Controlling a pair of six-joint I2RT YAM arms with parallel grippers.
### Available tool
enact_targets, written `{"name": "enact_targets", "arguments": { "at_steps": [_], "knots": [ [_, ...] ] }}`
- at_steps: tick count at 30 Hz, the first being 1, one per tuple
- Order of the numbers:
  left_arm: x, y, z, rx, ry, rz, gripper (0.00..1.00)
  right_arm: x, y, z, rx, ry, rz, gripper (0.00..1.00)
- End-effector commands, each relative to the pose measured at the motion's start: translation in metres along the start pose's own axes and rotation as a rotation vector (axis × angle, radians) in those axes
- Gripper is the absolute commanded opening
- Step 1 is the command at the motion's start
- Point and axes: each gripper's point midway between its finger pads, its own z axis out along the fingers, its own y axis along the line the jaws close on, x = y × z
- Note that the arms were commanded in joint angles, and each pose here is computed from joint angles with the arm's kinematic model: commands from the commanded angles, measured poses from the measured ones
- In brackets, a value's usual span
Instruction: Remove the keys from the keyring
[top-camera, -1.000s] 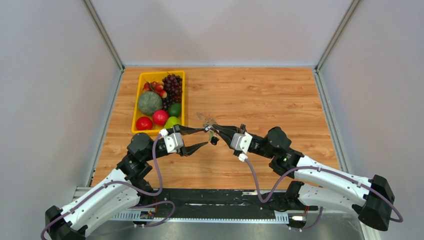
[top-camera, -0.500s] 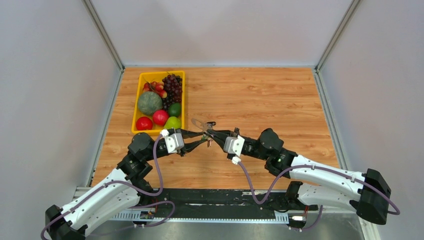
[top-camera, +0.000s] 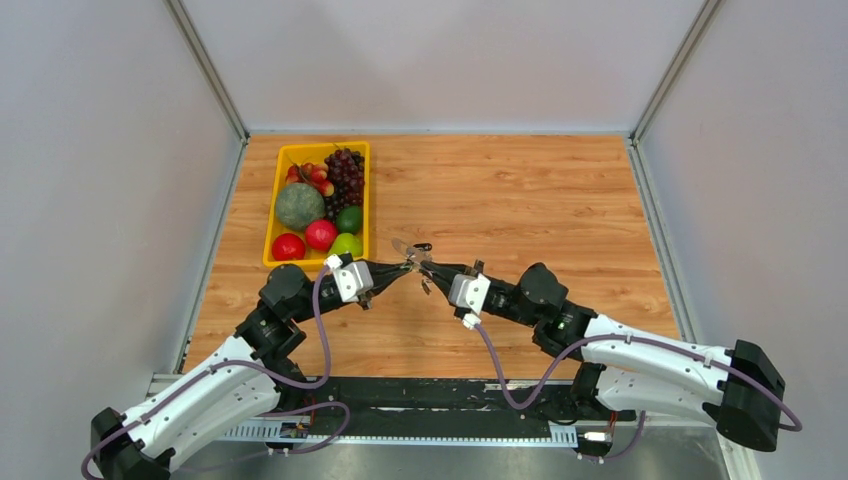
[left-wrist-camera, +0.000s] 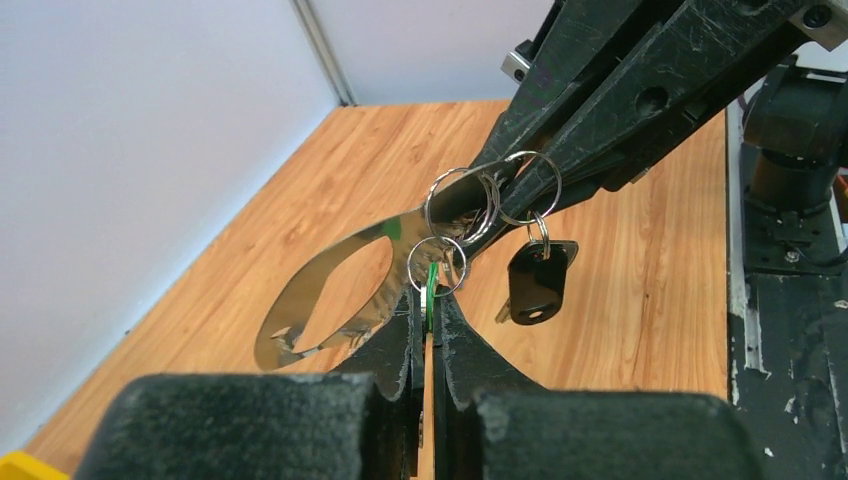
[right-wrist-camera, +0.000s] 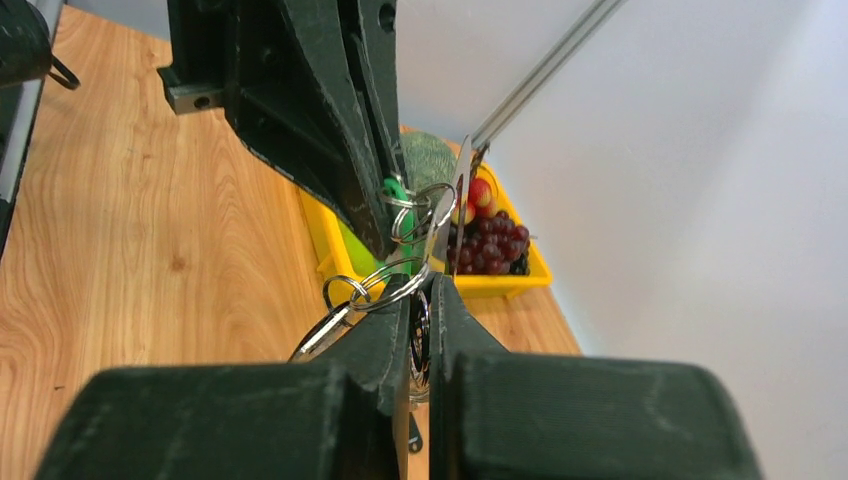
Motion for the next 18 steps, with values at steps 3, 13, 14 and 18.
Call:
{"name": "enact_targets", "arguments": {
  "at_steps": [3,13,14,18],
  "knots": [
    [-0.003,0.01,0.001,-0.039,0.011,0.022,0.0,0.014,-0.004,-0.015,0.084,0.055,0.074,0.19],
    [0.002,0.0,0.003,0.02,0.016,0.034,0.0,0.023,0.008,-0.046,0.118,0.049,0.167,0.44],
    [0.002,0.0,0.003,0.024,0.016,0.036,0.0,0.021,0.008,-0.047,0.116,0.042,0.172,0.44],
    [0.006,-0.011,0.003,0.095,0.02,0.079,0.0,0.013,0.007,-0.048,0.115,0.017,0.193,0.4]
  ]
}}
